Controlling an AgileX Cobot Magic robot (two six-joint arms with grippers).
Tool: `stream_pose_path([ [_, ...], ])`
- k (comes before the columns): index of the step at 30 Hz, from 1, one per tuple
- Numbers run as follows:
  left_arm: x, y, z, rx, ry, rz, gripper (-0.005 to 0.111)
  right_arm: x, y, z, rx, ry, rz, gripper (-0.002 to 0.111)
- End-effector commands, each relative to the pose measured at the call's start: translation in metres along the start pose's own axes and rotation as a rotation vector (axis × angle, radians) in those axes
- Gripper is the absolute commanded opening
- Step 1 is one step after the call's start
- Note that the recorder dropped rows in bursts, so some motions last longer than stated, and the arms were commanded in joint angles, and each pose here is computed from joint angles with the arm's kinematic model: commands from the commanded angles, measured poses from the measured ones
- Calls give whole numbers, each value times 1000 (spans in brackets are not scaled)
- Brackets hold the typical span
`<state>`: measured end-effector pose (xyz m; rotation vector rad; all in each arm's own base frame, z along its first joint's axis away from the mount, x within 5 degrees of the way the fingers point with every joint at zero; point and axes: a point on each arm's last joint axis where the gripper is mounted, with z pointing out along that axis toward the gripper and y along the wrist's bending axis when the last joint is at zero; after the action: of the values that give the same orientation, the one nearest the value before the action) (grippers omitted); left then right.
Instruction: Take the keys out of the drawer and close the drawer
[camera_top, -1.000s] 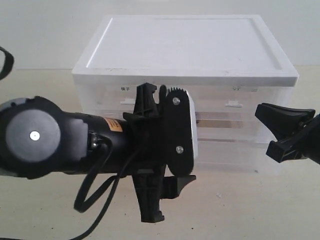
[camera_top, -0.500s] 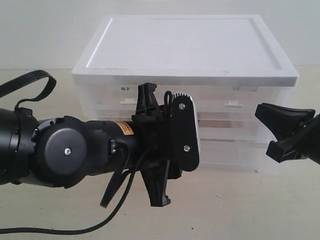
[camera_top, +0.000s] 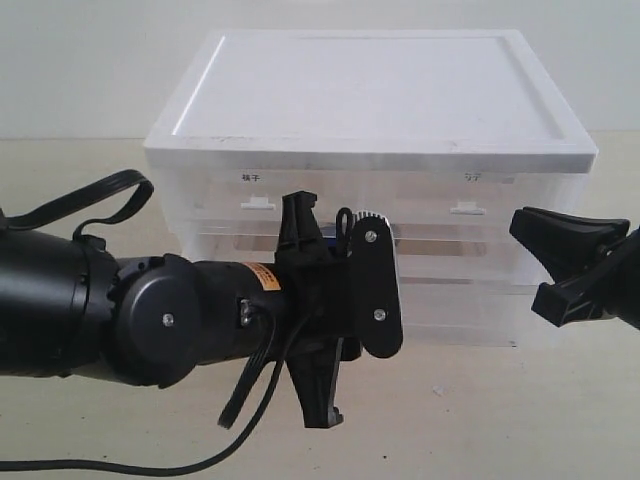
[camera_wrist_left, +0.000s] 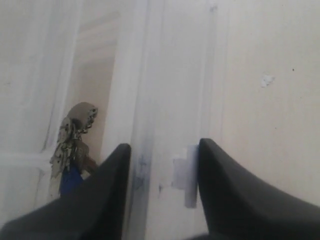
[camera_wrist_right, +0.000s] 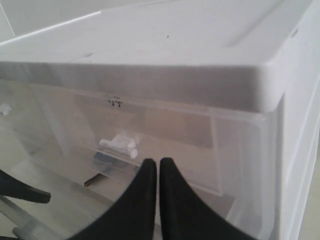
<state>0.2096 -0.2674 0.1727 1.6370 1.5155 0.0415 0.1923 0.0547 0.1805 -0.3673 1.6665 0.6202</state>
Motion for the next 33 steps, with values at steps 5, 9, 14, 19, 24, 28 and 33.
stream_pose_path([
  [5, -4, -10, -10, 155, 1, -42, 4, -1, -1, 1, 3, -9, -3, 0],
  [9, -9, -9, -21, 196, -20, -43, 4, -1, -1, 1, 3, -13, -2, 0],
  [14, -12, -11, -32, 261, -33, -26, 4, -1, -1, 1, 3, -13, -2, 0],
  [19, -11, -14, -32, 293, -23, -25, 4, -1, -1, 1, 3, -13, -2, 0],
  [24, -11, -13, -33, 285, -26, -3, 4, -1, -1, 1, 4, -12, 0, 0],
  [28, -15, -9, -40, 270, -44, -28, 9, -1, -1, 1, 4, -12, -3, 0],
  [33, -21, -3, -57, 271, -78, -36, 42, -1, -1, 1, 4, -12, -3, 0],
])
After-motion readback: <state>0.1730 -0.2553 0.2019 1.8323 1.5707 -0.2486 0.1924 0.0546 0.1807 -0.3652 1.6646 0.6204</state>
